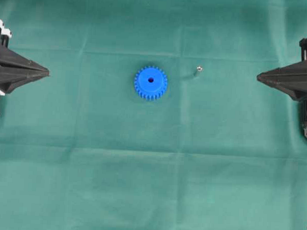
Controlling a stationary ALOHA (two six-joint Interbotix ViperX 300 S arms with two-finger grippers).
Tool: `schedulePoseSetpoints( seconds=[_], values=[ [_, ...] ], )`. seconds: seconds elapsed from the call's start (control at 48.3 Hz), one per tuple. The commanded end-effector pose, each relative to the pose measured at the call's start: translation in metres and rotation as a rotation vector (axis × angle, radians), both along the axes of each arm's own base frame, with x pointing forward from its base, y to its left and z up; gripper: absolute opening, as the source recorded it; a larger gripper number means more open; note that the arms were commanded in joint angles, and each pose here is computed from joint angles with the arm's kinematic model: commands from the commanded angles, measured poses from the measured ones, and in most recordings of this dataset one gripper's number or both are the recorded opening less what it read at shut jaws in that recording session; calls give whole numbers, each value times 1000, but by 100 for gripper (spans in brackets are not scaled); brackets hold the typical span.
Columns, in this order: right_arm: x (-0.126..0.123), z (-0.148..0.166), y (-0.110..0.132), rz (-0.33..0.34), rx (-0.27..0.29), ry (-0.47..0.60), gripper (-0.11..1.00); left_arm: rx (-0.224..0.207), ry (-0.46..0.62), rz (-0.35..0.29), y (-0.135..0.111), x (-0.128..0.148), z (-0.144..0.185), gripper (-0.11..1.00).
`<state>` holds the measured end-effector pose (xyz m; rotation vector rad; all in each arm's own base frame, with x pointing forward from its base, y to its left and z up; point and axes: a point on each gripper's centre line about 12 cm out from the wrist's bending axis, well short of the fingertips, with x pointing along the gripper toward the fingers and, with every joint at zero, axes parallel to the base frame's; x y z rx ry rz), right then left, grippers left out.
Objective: Insert the shaft placed at a random location into the center hole of the medium gear at another random location.
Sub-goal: 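Move the open right gripper left toward the silver shaft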
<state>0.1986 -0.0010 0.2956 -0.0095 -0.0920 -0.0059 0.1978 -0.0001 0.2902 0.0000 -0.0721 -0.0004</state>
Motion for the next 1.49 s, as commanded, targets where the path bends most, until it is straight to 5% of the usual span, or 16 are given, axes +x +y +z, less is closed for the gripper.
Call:
schedulePoseSetpoints(
  seconds=[0.0, 0.559, 0.641, 0.931, 1.469],
  values=[
    [1, 6, -1, -4, 3, -9, 1, 6, 0, -10, -2, 6, 9, 0],
    [21, -23, -17, -76, -18, 139, 3, 4, 11, -10, -2, 7, 8, 0],
    [29, -36, -22, -97, -13, 187, 18, 4, 9, -10, -2, 7, 8, 0],
    [55, -82, -47, -174, -27, 322, 93, 4, 11, -7, -1, 7, 8, 0],
    [88, -151, -69, -220, -10, 472, 89, 4, 15, -4, -1, 7, 7, 0]
  ],
)
